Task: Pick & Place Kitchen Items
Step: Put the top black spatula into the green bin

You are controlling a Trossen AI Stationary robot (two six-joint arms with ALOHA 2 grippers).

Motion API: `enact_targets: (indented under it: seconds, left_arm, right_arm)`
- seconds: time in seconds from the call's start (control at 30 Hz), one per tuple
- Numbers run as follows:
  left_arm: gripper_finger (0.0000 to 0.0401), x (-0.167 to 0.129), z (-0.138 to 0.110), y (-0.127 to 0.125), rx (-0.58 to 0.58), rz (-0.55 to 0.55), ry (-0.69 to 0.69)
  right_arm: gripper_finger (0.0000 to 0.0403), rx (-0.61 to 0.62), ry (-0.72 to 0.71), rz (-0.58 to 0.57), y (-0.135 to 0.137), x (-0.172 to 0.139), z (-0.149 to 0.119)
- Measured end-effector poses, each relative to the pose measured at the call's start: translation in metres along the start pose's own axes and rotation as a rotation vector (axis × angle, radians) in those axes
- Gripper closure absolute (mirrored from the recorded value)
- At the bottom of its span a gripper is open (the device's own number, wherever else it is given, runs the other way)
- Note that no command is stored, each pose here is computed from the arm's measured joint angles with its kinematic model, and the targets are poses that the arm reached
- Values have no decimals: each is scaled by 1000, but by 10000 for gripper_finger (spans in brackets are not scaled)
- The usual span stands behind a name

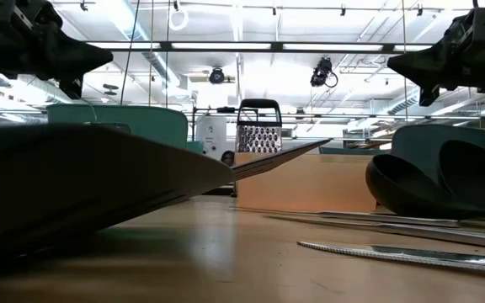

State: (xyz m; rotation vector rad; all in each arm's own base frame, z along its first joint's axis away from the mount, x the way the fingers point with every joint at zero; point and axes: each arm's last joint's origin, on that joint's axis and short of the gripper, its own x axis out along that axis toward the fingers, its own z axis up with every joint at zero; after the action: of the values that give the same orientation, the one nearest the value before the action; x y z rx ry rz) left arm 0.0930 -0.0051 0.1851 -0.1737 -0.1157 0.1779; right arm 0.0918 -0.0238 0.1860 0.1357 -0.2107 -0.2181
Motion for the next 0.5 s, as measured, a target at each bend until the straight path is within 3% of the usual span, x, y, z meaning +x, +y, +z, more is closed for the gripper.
enact_targets:
  seconds: [0.23, 0.5]
  left_arm:
    - [394, 1, 14, -2, 81, 61, -21]
    - [397, 17, 52, -19, 106, 91, 101]
  right_arm:
    - [375, -69, 14, -13, -1, 0, -1]
    - [375, -78, 28, -14, -1, 0, -3]
